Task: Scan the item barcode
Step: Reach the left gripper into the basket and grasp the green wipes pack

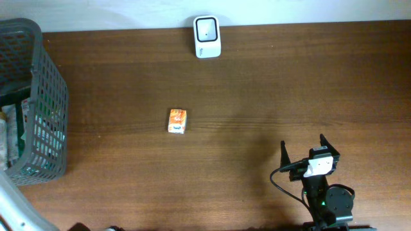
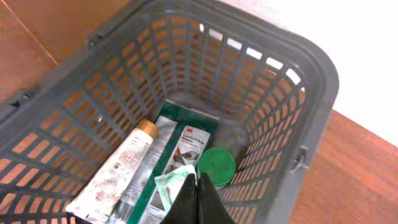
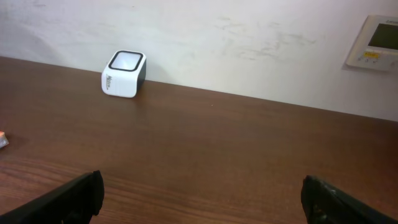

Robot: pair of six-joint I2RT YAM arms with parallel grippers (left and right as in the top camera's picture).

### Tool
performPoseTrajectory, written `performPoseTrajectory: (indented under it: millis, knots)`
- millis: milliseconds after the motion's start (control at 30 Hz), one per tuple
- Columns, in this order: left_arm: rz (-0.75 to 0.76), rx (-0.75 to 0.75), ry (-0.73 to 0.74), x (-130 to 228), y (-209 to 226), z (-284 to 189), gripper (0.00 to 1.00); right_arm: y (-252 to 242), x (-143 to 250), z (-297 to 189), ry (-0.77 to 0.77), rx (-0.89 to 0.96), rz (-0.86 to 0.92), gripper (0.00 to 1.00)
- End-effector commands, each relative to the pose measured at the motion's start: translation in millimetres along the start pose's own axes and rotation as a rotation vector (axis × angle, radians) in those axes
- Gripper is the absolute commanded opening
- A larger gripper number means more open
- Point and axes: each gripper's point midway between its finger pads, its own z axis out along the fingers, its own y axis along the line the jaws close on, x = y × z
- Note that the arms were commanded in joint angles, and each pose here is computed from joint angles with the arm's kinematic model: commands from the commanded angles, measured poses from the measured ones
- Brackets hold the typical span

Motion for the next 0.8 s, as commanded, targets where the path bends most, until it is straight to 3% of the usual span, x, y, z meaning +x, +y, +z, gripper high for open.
performPoseTrajectory:
  millis: [0,133,233,267,300,333,433,667,767]
  knots:
    - [-0.046,-0.050,0.102,22.5,9.5,15.7,0.18,0.6,2.4,0.2,0.001,-0.003,-0.006,0.98]
    - [-0.187,-0.112,0.423,95.7,20.7,76.6,0.27,0.7,2.4,0.2,0.001,-0.004,-0.006,0.98]
    - [-0.200,-0.119,0.573,133.7,21.8,111.6,0.34,0.7,2.4,0.2,0.001,-0.004,-0.006,0.98]
    - [-0.202,-0.115,0.619,146.8,21.2,123.1,0.47,0.8,2.5,0.2,0.001,-0.004,-0.006,0.98]
    - [-0.207,-0.105,0.660,159.7,19.4,133.0,0.79,0.8,2.5,0.2,0.001,-0.004,-0.006,0.98]
    - [-0.209,-0.101,0.685,168.3,18.6,139.1,0.81,0.7,2.4,0.2,0.001,-0.004,-0.006,0.98]
    - [-0.201,-0.103,0.762,201.8,21.1,159.7,0.75,0.7,2.4,0.2,0.001,-0.004,-0.006,0.98]
    - [-0.205,-0.102,0.764,252.0,24.8,188.1,0.74,0.7,2.4,0.2,0.001,-0.004,-0.006,0.98]
    - [-0.202,-0.106,0.760,270.5,26.7,195.9,0.60,0.8,2.5,0.2,0.001,-0.004,-0.006,0.98]
